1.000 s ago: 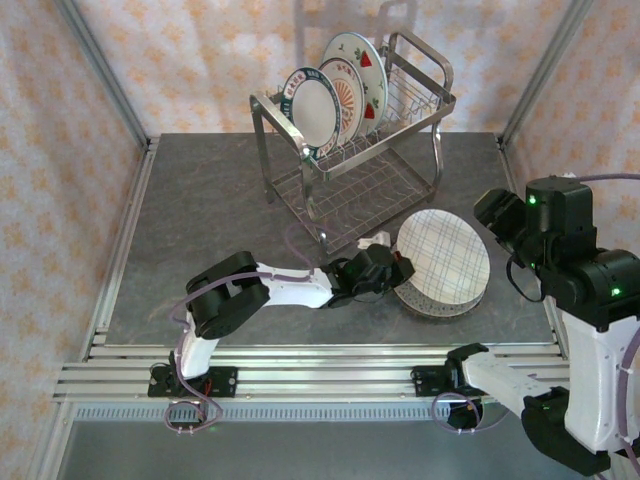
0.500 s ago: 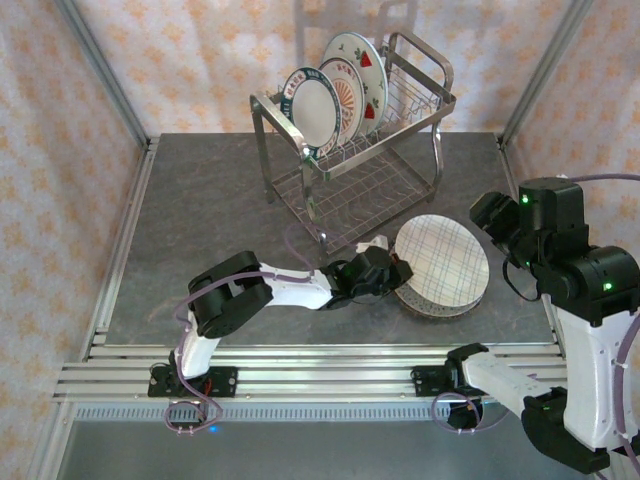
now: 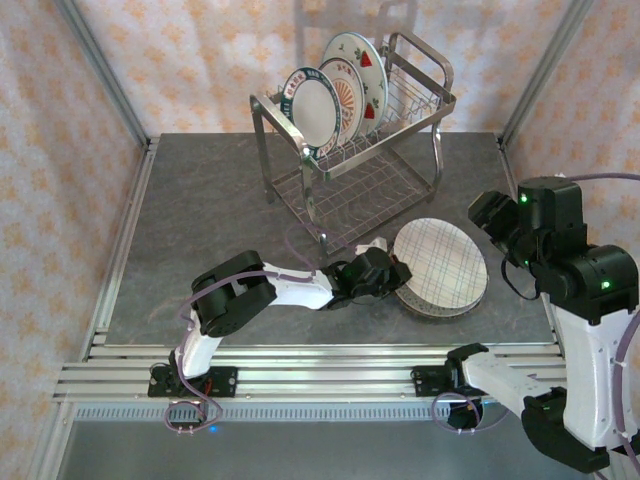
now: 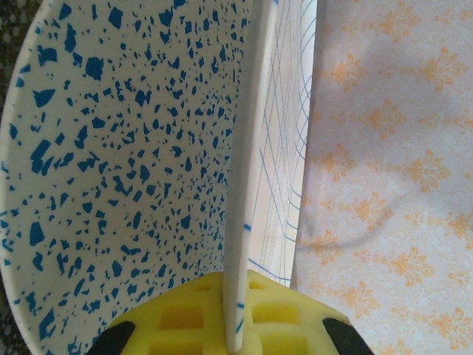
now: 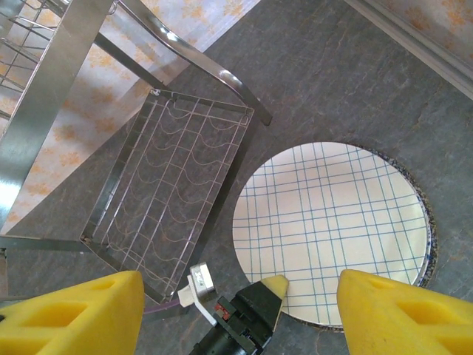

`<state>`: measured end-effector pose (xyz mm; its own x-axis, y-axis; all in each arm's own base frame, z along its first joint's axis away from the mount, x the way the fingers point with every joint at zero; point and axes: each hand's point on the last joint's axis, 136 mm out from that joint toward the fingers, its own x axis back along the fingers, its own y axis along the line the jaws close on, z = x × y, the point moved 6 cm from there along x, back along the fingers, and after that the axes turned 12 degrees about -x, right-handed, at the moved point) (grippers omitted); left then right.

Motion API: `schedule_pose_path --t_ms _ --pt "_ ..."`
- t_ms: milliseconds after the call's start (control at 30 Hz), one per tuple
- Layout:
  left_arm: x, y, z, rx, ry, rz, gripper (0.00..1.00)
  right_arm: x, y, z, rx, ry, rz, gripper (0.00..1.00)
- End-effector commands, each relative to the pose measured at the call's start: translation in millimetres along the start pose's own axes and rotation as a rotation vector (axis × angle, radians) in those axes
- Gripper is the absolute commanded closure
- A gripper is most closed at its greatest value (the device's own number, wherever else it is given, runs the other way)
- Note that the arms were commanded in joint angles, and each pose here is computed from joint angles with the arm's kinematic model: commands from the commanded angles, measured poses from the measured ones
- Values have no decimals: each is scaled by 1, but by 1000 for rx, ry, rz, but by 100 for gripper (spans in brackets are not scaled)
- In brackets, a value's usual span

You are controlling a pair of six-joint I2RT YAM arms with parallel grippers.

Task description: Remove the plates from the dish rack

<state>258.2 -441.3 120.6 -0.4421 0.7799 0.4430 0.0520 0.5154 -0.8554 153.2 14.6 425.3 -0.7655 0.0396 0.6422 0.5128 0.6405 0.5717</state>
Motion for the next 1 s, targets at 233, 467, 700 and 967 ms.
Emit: schedule_pose_path --t_ms 233,467,700,967 --pt "-4 1 -6 38 5 40 100 -3 4 -1 7 -6 -21 31" --pt "-3 4 -5 46 16 21 90 -5 5 0 7 -3 -23 31" --pt "-1 8 -5 48 22 -1 80 -8 6 1 6 0 -23 30" --pt "4 14 -5 39 29 -39 70 -10 7 1 3 3 -22 30"
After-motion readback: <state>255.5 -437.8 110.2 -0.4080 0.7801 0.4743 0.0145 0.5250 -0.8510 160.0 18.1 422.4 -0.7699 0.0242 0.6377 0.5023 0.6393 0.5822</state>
